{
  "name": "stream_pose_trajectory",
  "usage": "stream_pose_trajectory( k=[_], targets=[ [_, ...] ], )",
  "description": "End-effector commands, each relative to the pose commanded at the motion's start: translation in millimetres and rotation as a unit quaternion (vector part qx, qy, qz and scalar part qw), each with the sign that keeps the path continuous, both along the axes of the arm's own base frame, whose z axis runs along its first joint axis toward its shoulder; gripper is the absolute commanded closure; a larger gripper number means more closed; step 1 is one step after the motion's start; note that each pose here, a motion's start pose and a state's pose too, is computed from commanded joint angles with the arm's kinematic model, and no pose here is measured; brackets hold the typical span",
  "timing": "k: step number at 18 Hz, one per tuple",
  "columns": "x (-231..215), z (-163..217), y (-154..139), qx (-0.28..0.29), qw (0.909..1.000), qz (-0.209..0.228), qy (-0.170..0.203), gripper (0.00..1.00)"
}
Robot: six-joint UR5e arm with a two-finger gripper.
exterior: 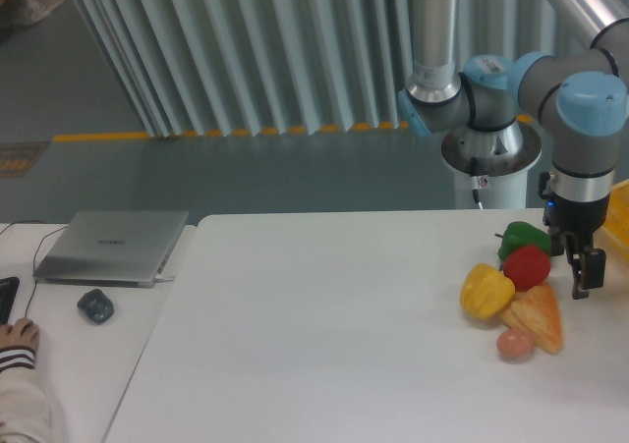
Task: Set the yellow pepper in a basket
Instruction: 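Lower the open gripper toward the yellow pepper among the vegetables, then move the gripper over the yellow pepper and descend onto it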
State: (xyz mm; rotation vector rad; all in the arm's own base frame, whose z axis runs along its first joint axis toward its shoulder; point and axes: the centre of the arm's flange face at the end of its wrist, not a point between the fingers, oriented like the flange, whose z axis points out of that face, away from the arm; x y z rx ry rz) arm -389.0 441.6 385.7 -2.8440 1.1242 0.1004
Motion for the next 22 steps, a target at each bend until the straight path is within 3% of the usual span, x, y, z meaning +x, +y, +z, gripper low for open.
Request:
stream_pose_trajectory(
  k=[3,6,8,15,22],
  targets=[
    [2.4,-2.8,-0.6,-0.003,0.9999,0.01,-0.005,0.0],
    [10.9,-3.8,3.7,0.001,0.9935,0.112,-0.019,0.0],
    [17.8,-6.7,5.1,-0.001,0.9892,0.144,-0.026,0.0],
    [47.7,-10.1,37.5,0.006,0.9609,0.273,-0.047,0.0],
    [76.5,-21.5,78.3,0.031,0.9462,0.321,-0.026,0.0]
  ],
)
